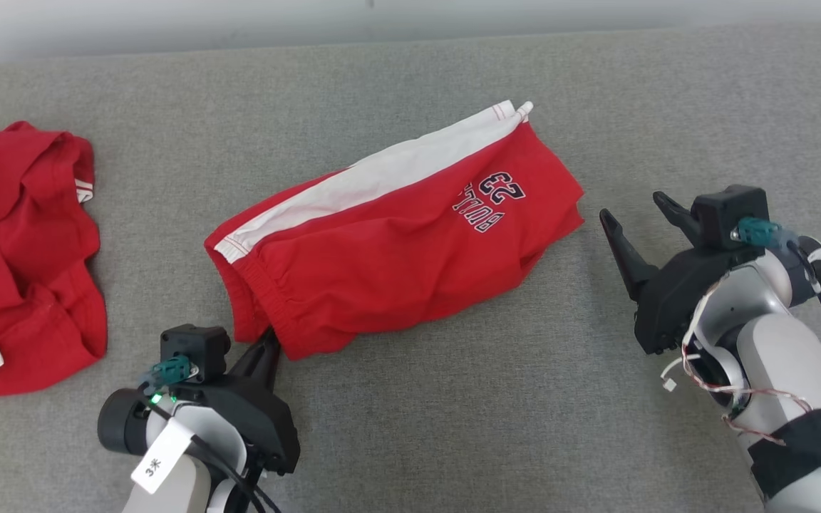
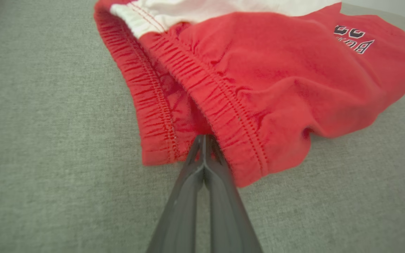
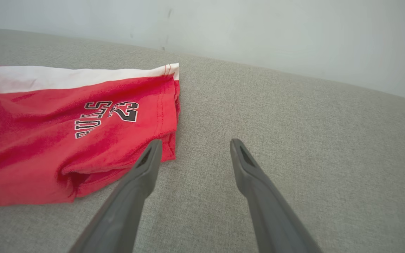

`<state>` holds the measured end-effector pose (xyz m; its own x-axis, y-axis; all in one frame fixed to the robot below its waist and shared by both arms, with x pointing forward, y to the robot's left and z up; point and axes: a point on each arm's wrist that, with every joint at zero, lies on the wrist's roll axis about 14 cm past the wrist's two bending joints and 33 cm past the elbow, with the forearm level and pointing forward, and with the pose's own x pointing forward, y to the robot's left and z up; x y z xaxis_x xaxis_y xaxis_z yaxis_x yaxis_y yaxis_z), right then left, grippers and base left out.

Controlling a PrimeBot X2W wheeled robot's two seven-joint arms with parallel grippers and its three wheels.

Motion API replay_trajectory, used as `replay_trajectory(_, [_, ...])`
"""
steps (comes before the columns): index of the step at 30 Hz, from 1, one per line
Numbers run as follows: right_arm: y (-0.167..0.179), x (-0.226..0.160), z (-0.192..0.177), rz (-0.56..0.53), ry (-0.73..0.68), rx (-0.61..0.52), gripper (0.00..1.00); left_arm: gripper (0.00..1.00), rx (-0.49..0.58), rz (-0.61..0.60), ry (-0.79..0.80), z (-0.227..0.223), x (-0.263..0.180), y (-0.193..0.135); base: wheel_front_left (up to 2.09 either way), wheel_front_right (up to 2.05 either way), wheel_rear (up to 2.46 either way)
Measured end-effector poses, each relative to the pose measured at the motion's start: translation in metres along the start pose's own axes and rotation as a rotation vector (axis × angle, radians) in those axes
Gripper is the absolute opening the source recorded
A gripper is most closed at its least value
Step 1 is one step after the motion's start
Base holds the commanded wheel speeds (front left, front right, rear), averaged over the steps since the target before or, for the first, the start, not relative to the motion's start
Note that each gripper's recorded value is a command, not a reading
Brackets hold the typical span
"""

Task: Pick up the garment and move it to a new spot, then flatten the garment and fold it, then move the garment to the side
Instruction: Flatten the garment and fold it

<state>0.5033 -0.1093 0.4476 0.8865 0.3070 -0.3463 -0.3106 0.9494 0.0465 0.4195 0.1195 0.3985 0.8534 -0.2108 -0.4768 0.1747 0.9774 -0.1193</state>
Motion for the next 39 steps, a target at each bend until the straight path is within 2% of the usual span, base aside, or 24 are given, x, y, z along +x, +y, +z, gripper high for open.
replay_trajectory(7, [0.014,0.022,-0.02,0.055,0.127,0.04,1.0,0.0,-0.003,-0.003,-0.009,0.003,0.003,0.0,0.0,0.0,0.0])
replay_trajectory(24, [0.044,0.047,-0.039,0.13,0.246,0.103,1.0,0.0,-0.039,0.0,0.006,-0.007,0.004,0.003,0.0,0.0,0.0])
replay_trajectory(25, [0.045,0.047,-0.04,0.132,0.25,0.107,0.67,0.0,-0.039,-0.001,0.008,-0.008,0.003,0.003,0.0,0.0,0.0])
replay_trajectory(26, [0.045,0.048,-0.04,0.133,0.253,0.11,0.31,0.0,-0.038,-0.004,0.009,-0.008,0.004,0.002,0.0,0.0,0.0])
replay_trajectory(27, [0.045,0.048,-0.042,0.134,0.259,0.111,0.07,0.0,-0.038,-0.004,0.006,-0.007,0.004,0.002,0.0,0.0,0.0])
replay_trajectory(28, [0.046,0.049,-0.043,0.136,0.263,0.11,0.0,0.0,-0.038,-0.005,0.005,-0.006,0.005,0.002,0.0,0.0,0.0])
replay_trajectory(31, [0.047,0.051,-0.043,0.141,0.265,0.107,0.0,0.0,-0.039,-0.006,0.004,-0.005,0.006,0.002,0.0,0.0,0.0])
replay_trajectory(32, [0.048,0.052,-0.044,0.142,0.268,0.106,0.0,0.08,-0.039,-0.006,0.005,-0.006,0.006,0.002,0.0,0.0,0.0])
replay_trajectory(33, [0.048,0.052,-0.044,0.142,0.27,0.106,0.0,0.4,-0.039,-0.006,0.005,-0.006,0.006,0.002,0.0,0.0,0.0])
replay_trajectory(34, [0.048,0.052,-0.044,0.144,0.27,0.105,0.0,0.47,-0.039,-0.007,0.006,-0.006,0.006,0.002,0.0,0.0,0.0])
replay_trajectory(35, [0.048,0.053,-0.044,0.144,0.27,0.104,0.0,0.59,-0.039,-0.01,0.002,-0.006,0.006,0.001,0.0,0.0,0.0])
replay_trajectory(36, [0.048,0.053,-0.044,0.144,0.269,0.103,0.0,0.9,-0.039,-0.012,-0.001,-0.005,0.006,0.001,0.0,0.0,0.0])
replay_trajectory(37, [0.048,0.054,-0.043,0.144,0.267,0.102,0.0,1.0,-0.04,-0.012,-0.002,-0.005,0.006,0.001,0.0,0.0,0.0])
replay_trajectory(39, [0.048,0.054,-0.044,0.147,0.268,0.101,0.0,1.0,-0.051,-0.01,-0.006,-0.004,0.007,0.002,0.0,0.0,0.0])
